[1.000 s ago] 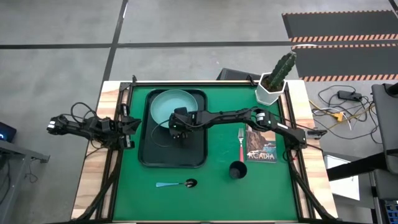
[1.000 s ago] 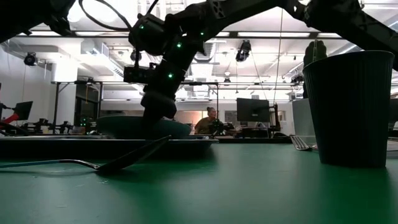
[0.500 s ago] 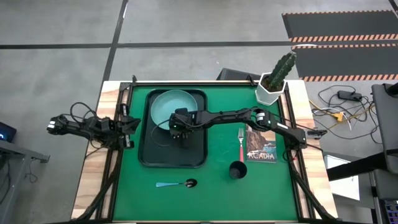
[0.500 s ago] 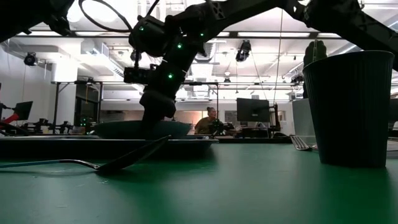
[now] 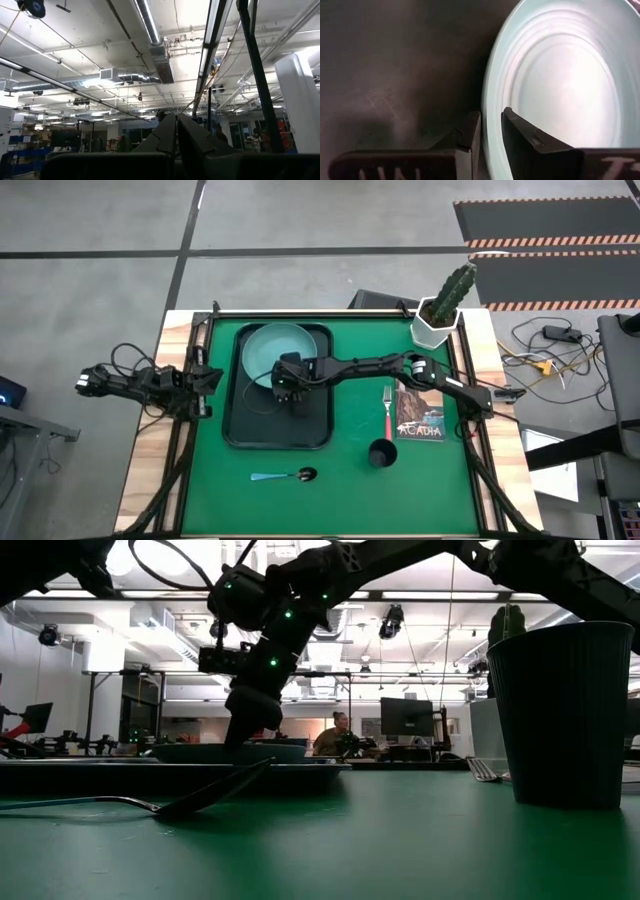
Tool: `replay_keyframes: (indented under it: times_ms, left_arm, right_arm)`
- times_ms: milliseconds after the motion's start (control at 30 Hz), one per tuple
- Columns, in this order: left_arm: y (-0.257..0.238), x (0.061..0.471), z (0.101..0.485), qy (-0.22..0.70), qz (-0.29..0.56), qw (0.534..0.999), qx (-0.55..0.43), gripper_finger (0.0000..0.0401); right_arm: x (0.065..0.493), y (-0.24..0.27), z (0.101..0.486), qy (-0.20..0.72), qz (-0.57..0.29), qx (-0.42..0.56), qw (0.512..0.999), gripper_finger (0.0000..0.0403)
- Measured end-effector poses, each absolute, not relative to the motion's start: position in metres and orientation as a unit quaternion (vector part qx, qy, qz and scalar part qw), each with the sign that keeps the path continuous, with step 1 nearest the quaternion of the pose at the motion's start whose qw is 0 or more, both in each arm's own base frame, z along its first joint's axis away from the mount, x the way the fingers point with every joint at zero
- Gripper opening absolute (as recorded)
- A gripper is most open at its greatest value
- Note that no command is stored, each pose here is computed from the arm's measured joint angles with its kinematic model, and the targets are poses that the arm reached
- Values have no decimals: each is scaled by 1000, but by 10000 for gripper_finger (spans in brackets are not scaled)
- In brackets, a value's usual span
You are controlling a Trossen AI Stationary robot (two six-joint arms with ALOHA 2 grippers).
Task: Pick and place plate/cup/fork/spoon on tray
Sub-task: Put the green plate on the black serving tray
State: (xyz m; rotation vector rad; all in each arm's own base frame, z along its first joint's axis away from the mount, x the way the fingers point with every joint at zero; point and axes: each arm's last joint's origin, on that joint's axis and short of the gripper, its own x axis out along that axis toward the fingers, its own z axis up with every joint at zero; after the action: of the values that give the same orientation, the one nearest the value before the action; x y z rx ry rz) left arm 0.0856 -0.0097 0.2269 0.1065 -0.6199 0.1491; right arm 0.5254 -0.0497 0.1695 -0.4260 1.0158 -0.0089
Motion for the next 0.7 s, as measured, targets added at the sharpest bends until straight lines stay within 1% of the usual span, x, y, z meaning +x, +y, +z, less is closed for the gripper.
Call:
replay_keyframes:
  times_ms: [200, 700]
  left_arm:
    - [-10, 85, 228, -310, 74, 946, 50, 0]
    - [-10, 85, 228, -311, 74, 946, 50, 0]
  right_arm:
    - [526, -53, 170, 479, -14, -190, 857, 66]
    - [526, -54, 170, 478, -9, -201, 855, 68]
